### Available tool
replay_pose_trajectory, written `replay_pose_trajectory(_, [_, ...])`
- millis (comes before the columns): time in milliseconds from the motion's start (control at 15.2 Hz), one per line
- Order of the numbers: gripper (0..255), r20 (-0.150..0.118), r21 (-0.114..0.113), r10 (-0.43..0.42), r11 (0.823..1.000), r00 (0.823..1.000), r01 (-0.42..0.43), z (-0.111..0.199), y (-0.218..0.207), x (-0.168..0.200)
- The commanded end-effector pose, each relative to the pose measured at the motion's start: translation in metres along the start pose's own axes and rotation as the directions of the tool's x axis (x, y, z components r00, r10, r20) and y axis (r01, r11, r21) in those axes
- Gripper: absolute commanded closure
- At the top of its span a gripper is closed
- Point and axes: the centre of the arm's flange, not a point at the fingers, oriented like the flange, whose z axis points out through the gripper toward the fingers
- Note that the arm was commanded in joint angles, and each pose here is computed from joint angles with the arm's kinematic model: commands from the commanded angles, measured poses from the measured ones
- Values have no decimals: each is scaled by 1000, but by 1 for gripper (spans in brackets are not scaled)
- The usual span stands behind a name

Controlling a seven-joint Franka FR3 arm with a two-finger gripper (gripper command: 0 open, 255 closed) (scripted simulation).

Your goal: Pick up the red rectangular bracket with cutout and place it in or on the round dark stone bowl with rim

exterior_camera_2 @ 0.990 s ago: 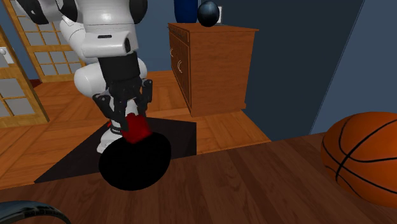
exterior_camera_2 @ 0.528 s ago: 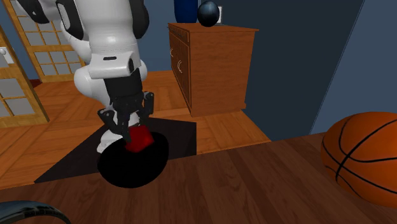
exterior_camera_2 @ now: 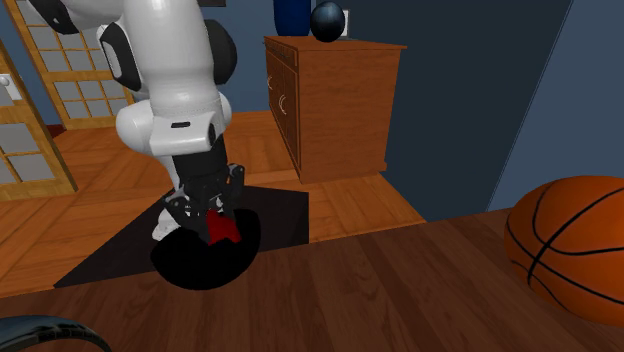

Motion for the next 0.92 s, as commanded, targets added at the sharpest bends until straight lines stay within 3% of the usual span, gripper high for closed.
replay_pose_trajectory(0, [255, -1, 0, 0, 1000, 1000, 0, 1, 0, 0])
replay_pose_trajectory(330, [255, -1, 0, 0, 1000, 1000, 0, 1, 0, 0])
replay_pose_trajectory(396, [0, -1, 0, 0, 1000, 1000, 0, 1, 0, 0])
replay_pose_trajectory(726, [0, -1, 0, 0, 1000, 1000, 0, 1, 0, 0])
replay_pose_trajectory(858, [0, -1, 0, 0, 1000, 1000, 0, -25, 0, 0])
